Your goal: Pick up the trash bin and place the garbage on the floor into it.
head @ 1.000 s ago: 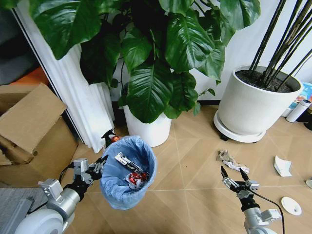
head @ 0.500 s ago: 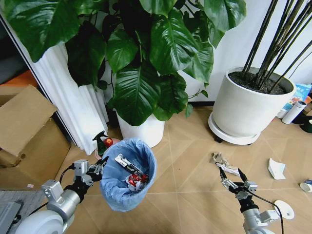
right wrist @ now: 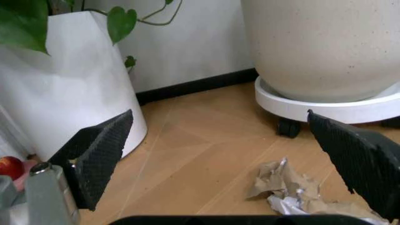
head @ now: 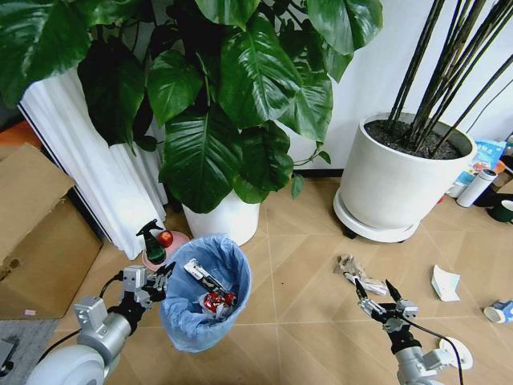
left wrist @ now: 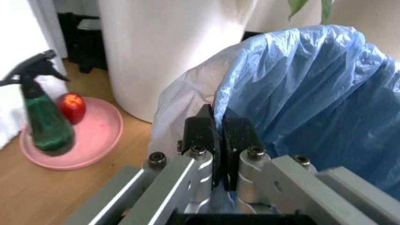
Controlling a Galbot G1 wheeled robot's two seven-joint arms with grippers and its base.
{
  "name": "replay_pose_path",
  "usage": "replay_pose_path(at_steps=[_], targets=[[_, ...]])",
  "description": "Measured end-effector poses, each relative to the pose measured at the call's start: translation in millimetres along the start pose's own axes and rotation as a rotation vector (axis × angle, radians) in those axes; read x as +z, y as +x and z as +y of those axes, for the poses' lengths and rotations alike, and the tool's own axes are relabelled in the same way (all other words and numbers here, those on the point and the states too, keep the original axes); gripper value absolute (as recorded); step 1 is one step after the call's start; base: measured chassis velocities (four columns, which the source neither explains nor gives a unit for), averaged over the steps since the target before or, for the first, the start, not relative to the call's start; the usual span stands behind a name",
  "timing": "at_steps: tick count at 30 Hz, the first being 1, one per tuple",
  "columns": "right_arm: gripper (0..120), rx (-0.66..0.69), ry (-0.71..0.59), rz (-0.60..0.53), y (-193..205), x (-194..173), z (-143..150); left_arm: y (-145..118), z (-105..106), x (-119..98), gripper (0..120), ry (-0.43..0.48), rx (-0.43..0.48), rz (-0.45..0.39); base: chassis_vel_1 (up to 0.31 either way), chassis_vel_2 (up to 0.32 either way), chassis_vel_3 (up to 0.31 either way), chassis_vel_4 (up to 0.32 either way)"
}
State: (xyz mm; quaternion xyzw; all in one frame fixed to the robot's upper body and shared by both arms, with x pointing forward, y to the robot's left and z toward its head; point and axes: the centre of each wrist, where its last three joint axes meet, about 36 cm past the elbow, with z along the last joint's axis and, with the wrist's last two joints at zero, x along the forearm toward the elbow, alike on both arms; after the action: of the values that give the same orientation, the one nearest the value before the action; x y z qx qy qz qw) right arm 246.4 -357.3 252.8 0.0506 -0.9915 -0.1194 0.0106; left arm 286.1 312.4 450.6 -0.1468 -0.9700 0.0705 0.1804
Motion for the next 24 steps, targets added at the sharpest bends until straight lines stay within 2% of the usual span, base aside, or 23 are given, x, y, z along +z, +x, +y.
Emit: replay_pose_path(at_steps=[24], targets=[[100,-0.005,0.023,0.027,7,9,2,7,-14,5,0,0.015,0.071,0.023,-0.088,-0.023,0.082,0.024]])
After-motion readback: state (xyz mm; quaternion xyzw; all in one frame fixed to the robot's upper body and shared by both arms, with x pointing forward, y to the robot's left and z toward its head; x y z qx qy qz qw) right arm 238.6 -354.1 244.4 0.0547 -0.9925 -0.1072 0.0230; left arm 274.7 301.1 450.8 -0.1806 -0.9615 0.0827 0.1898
